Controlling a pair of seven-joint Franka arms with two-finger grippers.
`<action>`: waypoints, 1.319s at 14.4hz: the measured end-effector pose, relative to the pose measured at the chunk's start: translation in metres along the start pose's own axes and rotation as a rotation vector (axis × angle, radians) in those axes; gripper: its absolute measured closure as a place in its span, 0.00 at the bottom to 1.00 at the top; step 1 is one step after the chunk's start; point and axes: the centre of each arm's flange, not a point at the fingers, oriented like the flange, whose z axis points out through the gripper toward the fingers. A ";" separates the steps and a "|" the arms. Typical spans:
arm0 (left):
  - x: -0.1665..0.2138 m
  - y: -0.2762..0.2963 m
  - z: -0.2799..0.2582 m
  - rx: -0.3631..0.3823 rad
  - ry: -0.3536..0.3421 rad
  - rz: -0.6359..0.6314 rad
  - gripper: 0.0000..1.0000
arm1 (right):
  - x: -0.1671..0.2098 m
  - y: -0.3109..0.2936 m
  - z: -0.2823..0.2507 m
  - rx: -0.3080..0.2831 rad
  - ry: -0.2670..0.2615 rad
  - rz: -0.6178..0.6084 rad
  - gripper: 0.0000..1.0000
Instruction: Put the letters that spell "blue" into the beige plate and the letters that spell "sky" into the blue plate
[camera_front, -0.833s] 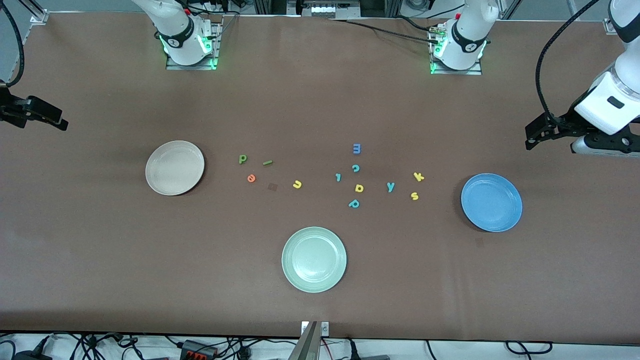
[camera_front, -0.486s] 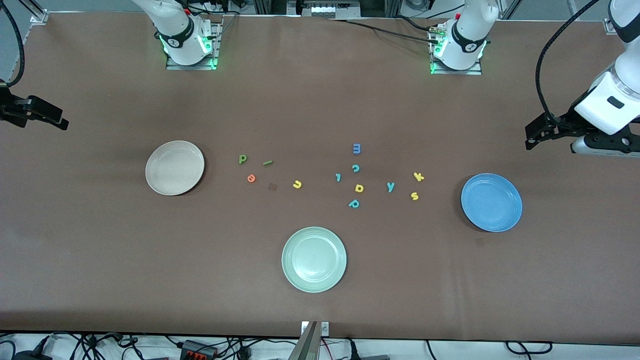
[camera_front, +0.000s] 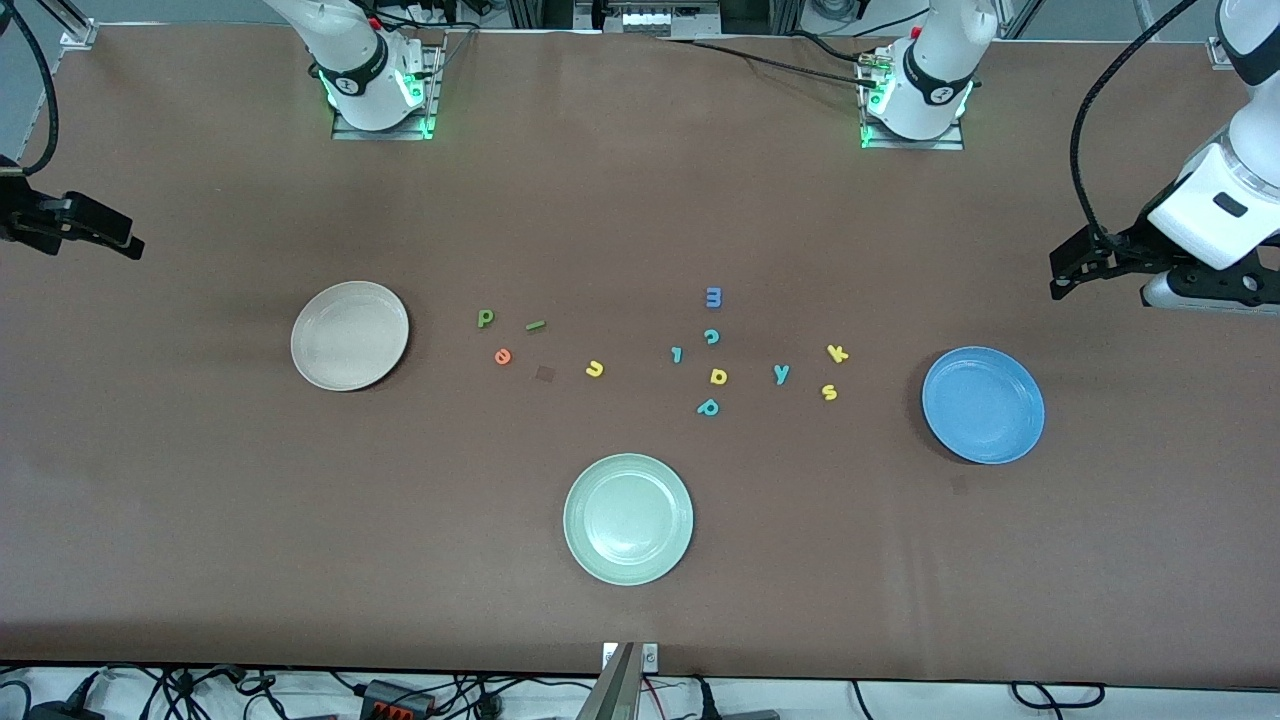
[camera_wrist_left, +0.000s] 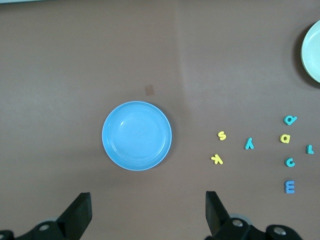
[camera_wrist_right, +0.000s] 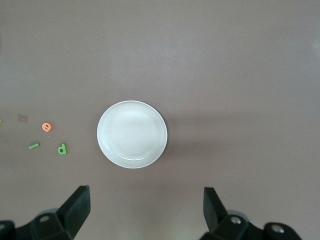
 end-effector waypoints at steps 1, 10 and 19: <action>-0.003 0.000 -0.001 0.000 -0.022 0.000 0.00 | 0.001 0.000 0.002 0.000 -0.004 0.000 0.00; 0.001 0.006 -0.008 -0.002 -0.033 0.010 0.00 | 0.007 -0.045 0.034 -0.005 -0.087 -0.078 0.00; 0.001 0.038 0.007 -0.004 -0.103 0.065 0.00 | -0.002 -0.277 0.221 -0.048 -0.212 -0.297 0.00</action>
